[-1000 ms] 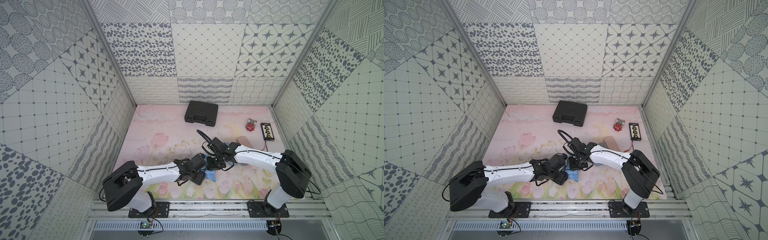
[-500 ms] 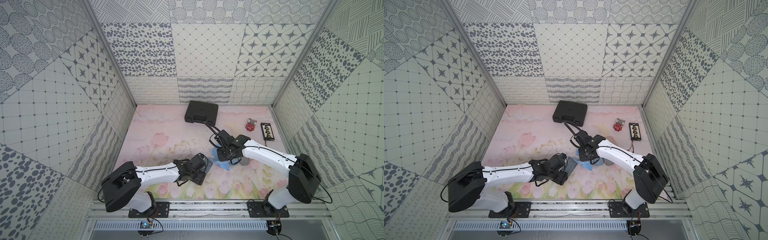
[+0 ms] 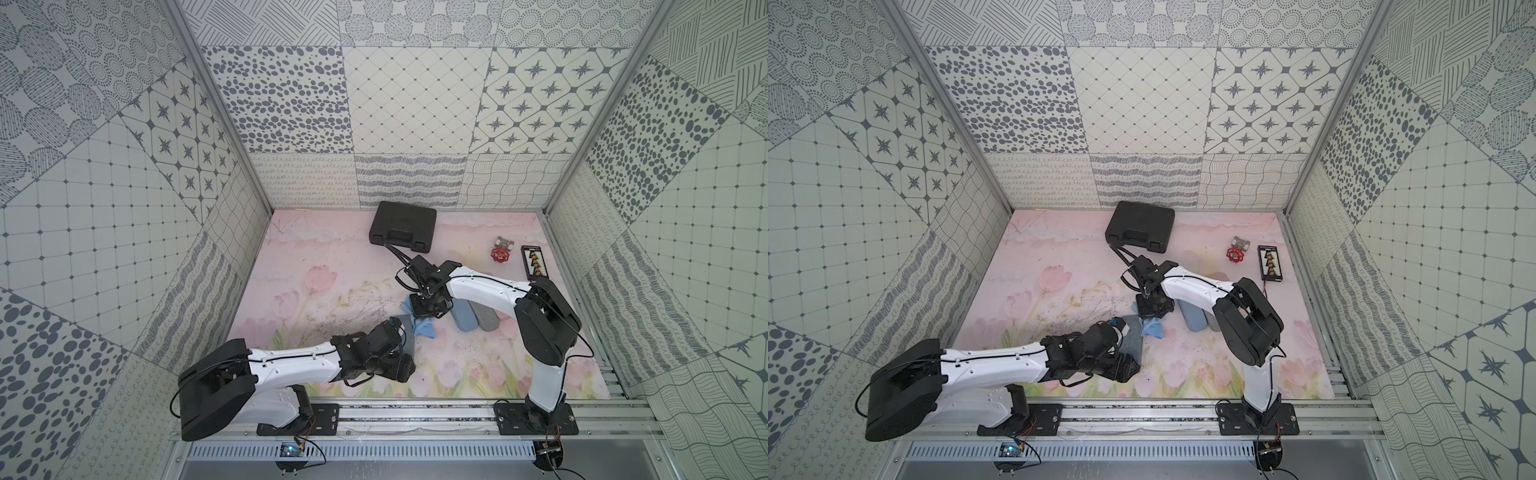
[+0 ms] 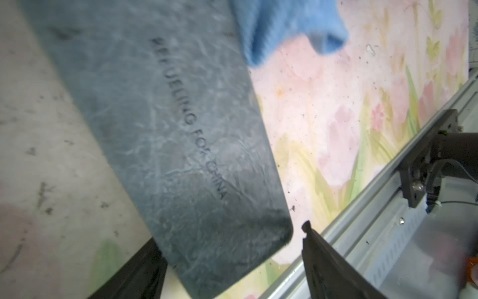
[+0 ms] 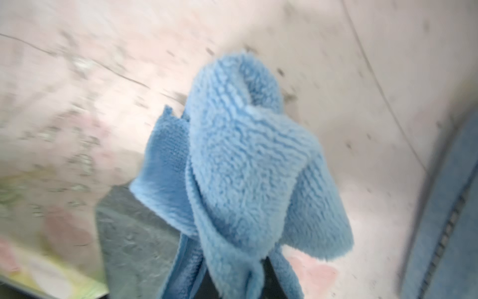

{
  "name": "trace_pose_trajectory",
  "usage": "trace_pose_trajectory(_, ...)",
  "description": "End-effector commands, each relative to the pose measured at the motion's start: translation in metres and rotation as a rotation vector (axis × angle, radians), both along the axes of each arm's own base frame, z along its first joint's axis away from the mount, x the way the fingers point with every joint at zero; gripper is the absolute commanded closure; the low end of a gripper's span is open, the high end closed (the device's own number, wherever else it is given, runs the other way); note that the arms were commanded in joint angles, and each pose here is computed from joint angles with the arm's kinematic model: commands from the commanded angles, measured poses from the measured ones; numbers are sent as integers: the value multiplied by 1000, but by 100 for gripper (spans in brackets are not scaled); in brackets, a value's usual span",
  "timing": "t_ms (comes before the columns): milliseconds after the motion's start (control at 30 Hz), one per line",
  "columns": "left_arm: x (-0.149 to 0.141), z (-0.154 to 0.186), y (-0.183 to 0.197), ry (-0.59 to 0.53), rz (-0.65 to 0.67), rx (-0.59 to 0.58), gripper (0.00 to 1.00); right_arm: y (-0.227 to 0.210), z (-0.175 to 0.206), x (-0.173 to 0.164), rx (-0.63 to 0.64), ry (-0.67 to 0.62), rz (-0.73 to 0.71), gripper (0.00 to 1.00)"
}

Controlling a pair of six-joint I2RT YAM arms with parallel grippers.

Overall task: Wipe the eyeglass case
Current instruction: Wipe the dirt from the eyeglass case.

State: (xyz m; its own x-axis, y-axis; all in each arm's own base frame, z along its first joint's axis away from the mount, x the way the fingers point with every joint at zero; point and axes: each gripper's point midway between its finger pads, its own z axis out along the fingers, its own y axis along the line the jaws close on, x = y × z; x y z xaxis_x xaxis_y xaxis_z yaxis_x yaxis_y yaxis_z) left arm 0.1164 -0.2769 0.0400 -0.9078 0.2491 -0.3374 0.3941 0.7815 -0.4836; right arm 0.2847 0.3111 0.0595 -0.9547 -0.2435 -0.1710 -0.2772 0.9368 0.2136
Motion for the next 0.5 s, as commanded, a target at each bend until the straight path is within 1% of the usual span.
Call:
trace_pose_trajectory(0, -2, 34, -42, 4, -26, -182, 16, 39, 23, 5, 123, -5, 99, 100)
trace_pose_trajectory(100, 4, 43, -53, -51, -83, -173, 16, 42, 37, 12, 162, -23, 99, 100)
trace_pose_trajectory(200, 11, 59, -54, -133, -141, -135, 14, 27, 50, 22, 179, -37, 65, 100)
trace_pose_trajectory(233, 11, 63, -53, -158, -161, -116, 14, 19, 56, 26, 176, -51, 49, 100)
trace_pose_trajectory(333, 21, 67, -33, -217, -188, 5, 12, -16, 73, 32, 129, -106, -21, 100)
trace_pose_trajectory(400, 31, 67, -16, -226, -183, 77, 10, -44, 77, 24, 69, -128, -72, 100)
trace_pose_trajectory(467, 45, 68, -1, -246, -160, 127, 8, -65, 69, 4, 23, -98, -110, 100)
